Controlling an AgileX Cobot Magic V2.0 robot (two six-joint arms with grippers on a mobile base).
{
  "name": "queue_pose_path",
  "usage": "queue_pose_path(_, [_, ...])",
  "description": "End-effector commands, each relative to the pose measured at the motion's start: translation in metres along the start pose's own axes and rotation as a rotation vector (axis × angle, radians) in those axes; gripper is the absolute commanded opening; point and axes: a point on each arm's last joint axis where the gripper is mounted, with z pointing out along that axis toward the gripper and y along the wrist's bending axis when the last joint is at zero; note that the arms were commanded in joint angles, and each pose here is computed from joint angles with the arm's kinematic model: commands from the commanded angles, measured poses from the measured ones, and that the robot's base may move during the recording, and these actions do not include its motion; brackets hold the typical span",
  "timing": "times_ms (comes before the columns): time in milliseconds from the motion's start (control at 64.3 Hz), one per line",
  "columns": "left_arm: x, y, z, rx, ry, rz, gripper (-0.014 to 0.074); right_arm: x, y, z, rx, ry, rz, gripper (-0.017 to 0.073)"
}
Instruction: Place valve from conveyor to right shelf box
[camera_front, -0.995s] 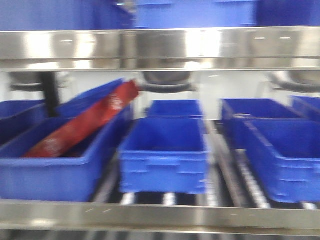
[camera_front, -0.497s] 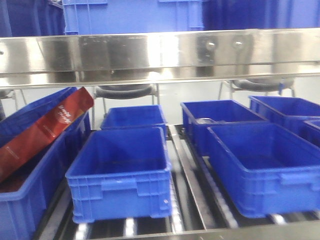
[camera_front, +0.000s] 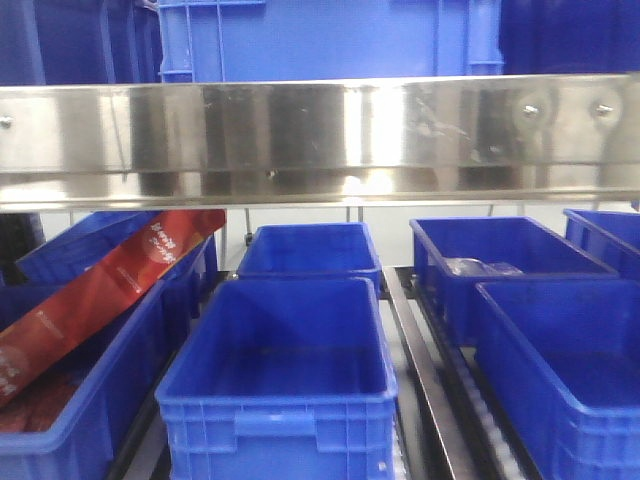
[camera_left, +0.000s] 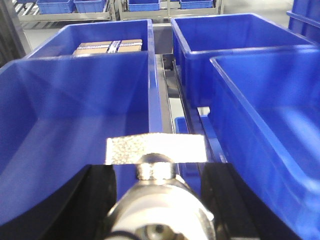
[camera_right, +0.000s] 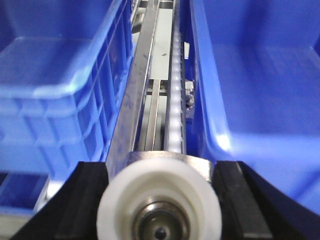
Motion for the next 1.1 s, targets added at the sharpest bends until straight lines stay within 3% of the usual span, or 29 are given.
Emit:
queue_pose_path(0, [-0.0108,0.0000,-0.0086,-0.004,-0.085,-0.010,-0.0111,-0.0108,-0.0004,-0.0102,0.009,-0.100,-0.006,-0.0151])
queue_pose_path(1088, [-0.0108,0.0000,-0.0086,-0.004,-0.085,-0.010,-0.0111,-0.0108,-0.0004,-0.0102,0.009,-0.100,-0.006,-0.0151])
